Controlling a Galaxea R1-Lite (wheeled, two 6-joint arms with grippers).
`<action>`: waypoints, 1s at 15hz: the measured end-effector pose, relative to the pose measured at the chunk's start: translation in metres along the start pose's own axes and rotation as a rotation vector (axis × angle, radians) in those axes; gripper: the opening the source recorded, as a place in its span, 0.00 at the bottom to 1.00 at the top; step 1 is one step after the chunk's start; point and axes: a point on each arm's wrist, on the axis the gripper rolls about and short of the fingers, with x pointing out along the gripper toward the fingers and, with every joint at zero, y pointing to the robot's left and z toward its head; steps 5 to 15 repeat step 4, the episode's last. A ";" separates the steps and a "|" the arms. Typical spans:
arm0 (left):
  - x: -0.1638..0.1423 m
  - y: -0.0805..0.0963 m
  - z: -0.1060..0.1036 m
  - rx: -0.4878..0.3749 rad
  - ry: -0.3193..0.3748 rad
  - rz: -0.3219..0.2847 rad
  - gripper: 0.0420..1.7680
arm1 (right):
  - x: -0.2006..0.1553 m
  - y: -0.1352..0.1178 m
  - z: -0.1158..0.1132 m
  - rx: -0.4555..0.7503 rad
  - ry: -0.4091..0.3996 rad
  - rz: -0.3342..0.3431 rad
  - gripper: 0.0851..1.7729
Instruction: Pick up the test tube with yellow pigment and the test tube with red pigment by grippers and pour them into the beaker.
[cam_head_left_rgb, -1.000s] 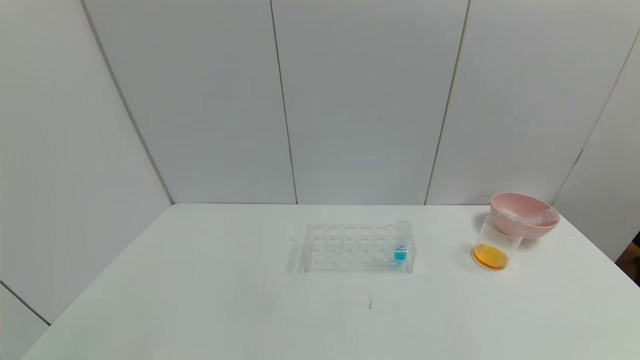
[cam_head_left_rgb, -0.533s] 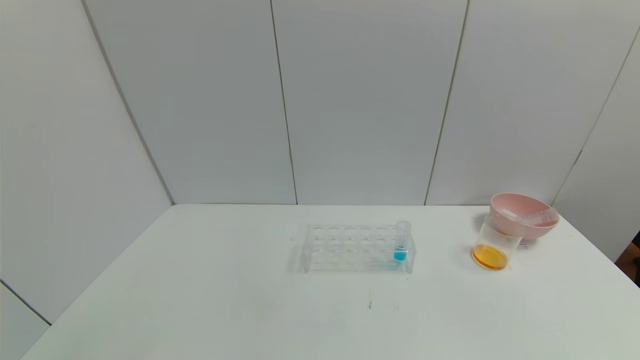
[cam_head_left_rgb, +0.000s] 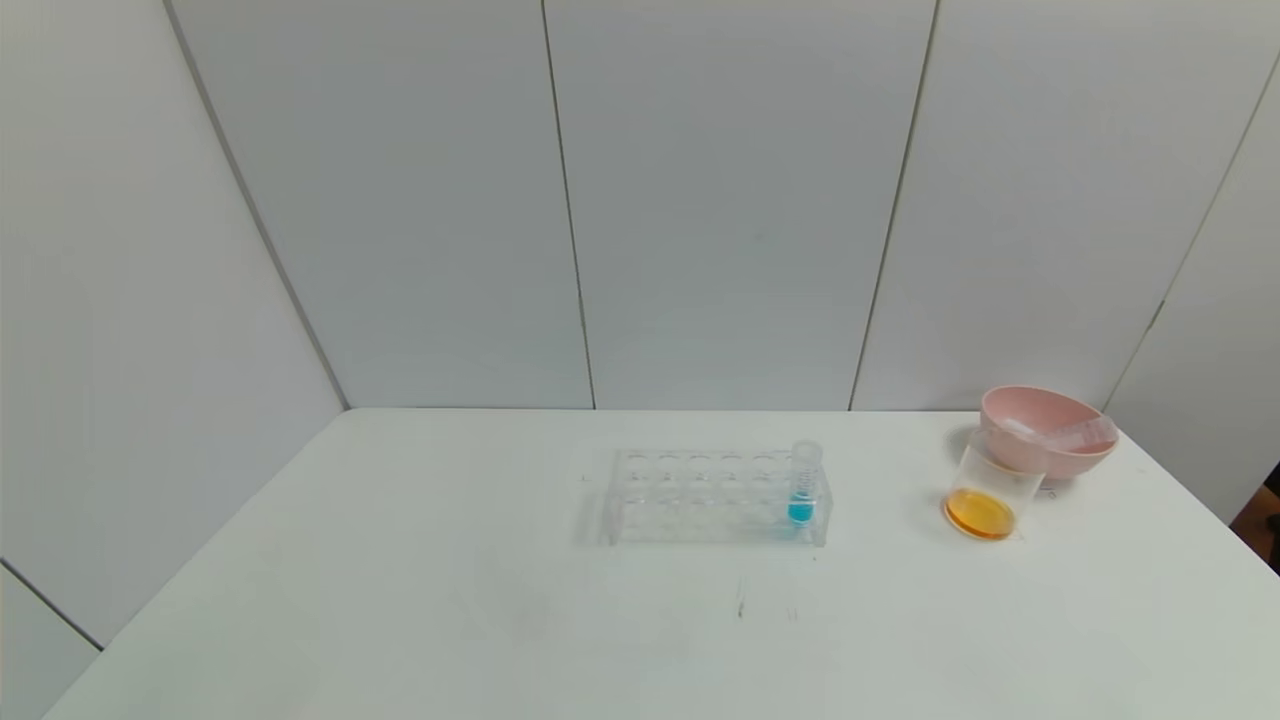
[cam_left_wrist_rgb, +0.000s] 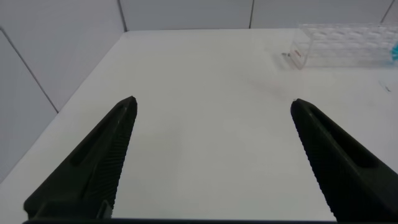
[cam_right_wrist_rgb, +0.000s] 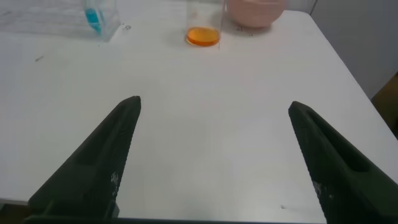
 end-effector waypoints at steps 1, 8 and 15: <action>0.000 0.000 0.000 0.000 0.000 0.000 1.00 | -0.002 0.000 0.000 -0.004 -0.031 0.000 0.96; 0.000 0.000 0.000 0.000 0.000 0.000 1.00 | -0.004 0.000 0.000 -0.004 -0.070 0.001 0.96; 0.000 0.000 0.000 0.000 0.000 0.000 1.00 | -0.004 0.000 0.000 -0.004 -0.070 0.001 0.96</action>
